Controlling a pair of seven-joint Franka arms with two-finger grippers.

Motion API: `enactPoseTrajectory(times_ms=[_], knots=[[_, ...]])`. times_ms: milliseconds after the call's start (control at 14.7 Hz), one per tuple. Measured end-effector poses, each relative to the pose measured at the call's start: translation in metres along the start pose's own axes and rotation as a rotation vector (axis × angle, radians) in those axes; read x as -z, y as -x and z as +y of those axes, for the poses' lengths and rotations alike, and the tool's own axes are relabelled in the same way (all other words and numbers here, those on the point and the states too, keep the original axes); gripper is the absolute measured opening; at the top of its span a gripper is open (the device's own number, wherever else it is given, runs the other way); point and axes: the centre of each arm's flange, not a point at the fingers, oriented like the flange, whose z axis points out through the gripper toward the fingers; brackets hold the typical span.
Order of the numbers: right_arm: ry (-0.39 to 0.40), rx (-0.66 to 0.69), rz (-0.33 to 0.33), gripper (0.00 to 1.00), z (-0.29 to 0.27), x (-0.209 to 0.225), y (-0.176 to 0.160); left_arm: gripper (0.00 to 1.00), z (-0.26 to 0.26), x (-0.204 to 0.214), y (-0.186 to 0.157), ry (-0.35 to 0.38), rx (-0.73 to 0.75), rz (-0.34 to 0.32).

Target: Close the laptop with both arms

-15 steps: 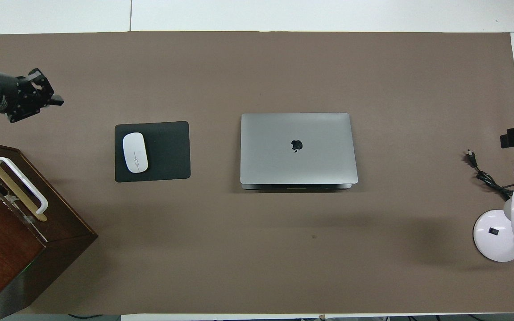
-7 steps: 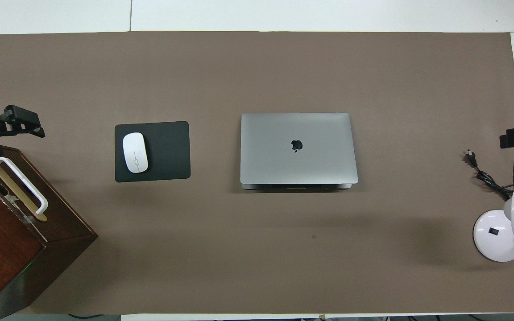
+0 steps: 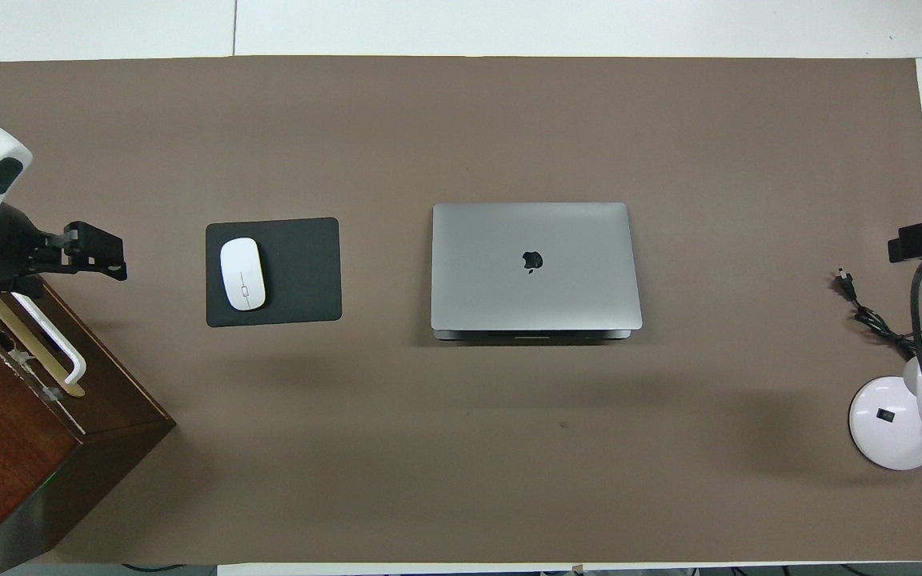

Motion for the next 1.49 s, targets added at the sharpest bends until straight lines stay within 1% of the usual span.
enactPoseTrajectory(times_ms=[204,476,815,1087,1155,1291,1495], knots=[[0.000,-0.002,0.006,1.00,0.001,0.003,-0.001,1.00,-0.008,0.013,0.007,0.005,-0.020,0.026],[0.000,-0.002,0.003,1.00,0.001,0.003,0.000,1.00,-0.011,0.017,0.007,0.038,-0.012,0.042],[-0.005,-0.003,-0.071,1.00,0.001,-0.004,0.007,1.00,-0.010,0.008,0.001,0.040,-0.012,0.028],[-0.006,-0.003,-0.082,1.00,0.001,-0.005,0.008,1.00,-0.003,0.008,0.002,0.037,-0.025,0.019],[-0.006,-0.003,-0.082,1.00,0.001,-0.005,0.008,1.00,-0.004,0.014,0.004,0.037,-0.024,0.016],[-0.006,-0.003,-0.082,1.00,0.001,-0.005,0.008,1.00,-0.005,0.038,0.008,0.039,-0.025,0.031],[-0.006,-0.003,-0.082,1.00,0.001,-0.005,0.008,1.00,-0.005,0.046,0.011,0.040,-0.027,0.038]])
